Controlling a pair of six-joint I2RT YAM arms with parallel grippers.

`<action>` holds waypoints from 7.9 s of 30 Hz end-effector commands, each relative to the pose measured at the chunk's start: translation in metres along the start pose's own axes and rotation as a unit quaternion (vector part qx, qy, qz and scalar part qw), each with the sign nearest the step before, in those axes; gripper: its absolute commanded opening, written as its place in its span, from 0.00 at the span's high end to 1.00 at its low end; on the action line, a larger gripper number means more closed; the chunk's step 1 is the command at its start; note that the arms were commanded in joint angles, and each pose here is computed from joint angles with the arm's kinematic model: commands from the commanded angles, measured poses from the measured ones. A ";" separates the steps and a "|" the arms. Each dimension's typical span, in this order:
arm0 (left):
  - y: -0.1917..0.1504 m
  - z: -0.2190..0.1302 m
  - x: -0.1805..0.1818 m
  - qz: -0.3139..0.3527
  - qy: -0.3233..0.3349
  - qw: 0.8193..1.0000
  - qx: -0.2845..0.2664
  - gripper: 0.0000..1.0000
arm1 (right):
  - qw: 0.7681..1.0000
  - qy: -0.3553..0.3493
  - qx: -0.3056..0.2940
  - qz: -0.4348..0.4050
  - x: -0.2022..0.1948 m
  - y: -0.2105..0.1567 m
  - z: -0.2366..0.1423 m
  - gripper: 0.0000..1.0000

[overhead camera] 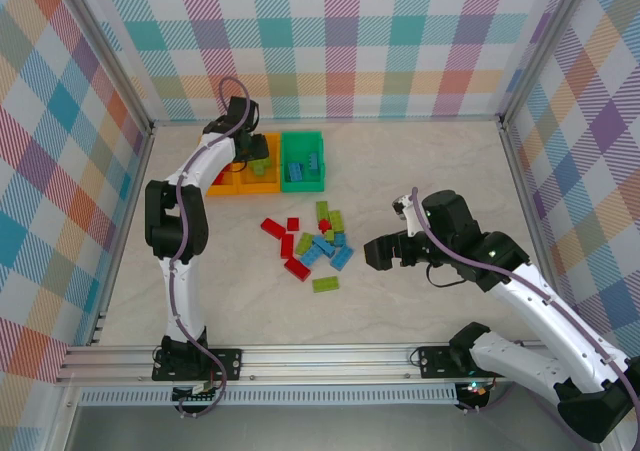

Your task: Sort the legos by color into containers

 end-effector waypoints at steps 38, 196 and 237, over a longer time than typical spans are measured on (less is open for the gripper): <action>-0.218 -0.029 0.026 -0.283 0.134 0.941 0.125 0.35 | 0.999 0.019 0.023 0.018 -0.004 0.007 0.042 0.00; -0.177 -0.270 0.109 0.160 -0.045 0.970 -0.177 0.00 | 0.983 0.040 -0.121 -0.129 0.032 0.222 0.273 0.45; -0.202 -0.269 0.082 0.225 -0.143 0.957 -0.113 0.00 | 0.960 -0.219 0.175 0.005 -0.092 0.057 0.302 0.56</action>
Point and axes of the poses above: each hand's point on the last joint's axis, 136 mm out from that joint toward the fingers, its own z axis out along the fingers, its own x axis along the line the jaws close on, y = z × x, the point moved 3 cm from there along -z, back along the fingers, and after that the axes turned 10 degrees about -z, right-handed, at the moved point
